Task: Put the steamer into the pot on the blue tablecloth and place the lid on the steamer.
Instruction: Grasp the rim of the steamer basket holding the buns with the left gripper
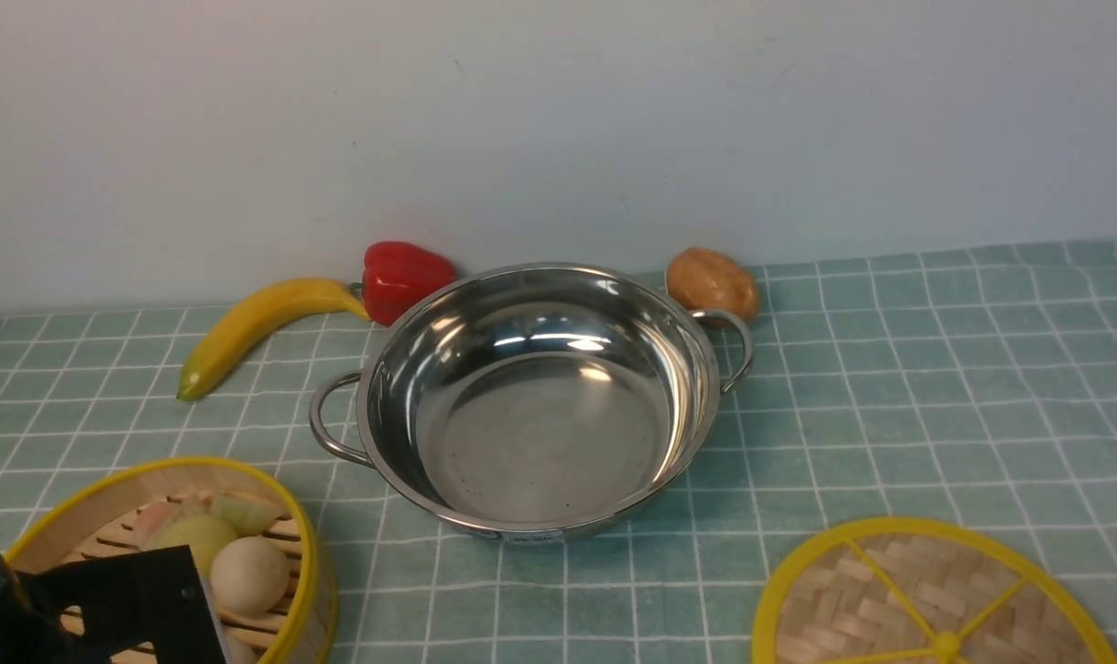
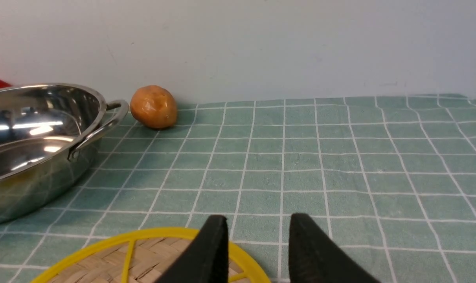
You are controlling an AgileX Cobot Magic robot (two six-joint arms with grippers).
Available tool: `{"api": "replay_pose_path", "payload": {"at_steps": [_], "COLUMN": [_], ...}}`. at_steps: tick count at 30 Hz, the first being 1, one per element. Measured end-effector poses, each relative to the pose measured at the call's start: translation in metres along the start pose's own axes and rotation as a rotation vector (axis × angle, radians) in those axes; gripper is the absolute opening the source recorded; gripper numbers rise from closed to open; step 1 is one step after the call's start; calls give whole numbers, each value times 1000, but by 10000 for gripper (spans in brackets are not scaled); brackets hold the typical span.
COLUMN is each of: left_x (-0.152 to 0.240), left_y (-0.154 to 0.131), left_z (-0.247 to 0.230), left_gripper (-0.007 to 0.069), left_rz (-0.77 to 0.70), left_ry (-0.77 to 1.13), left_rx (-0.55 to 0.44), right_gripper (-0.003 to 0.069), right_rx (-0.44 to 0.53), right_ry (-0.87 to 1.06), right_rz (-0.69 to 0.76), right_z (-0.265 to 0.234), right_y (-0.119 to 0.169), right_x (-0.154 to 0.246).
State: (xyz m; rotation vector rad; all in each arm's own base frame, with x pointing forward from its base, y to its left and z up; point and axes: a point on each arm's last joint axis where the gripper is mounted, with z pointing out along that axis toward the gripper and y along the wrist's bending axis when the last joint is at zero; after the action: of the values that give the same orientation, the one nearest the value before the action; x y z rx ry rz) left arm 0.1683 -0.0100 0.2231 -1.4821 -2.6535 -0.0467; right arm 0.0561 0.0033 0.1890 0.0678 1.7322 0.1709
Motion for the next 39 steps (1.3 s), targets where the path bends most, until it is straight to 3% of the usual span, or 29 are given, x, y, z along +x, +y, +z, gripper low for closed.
{"api": "replay_pose_path", "payload": {"at_steps": [11,20,26,32,39], "left_x": [-18,-41,-43,-61,-65], "left_y": [12,28,31,26,32], "left_z": [-1,-20,-15,2,15], "left_gripper": [243,243,243,243,243], "left_rz": [-58,-259,-357,-322,-450], "left_ry": [-189,-478,-445,-365,-296], "left_rx": [-106,-209,-187,-112,-111], "right_gripper": [240,240,240,240,240], "right_rx": [0,0,0,0,0], "right_ry": [0,0,0,0,0], "right_rz": [0,-1,-1,-1,-1], "right_z": [0,0,0,0,0], "right_y": [0,0,0,0,0], "right_x": [0,0,0,0,0]}}
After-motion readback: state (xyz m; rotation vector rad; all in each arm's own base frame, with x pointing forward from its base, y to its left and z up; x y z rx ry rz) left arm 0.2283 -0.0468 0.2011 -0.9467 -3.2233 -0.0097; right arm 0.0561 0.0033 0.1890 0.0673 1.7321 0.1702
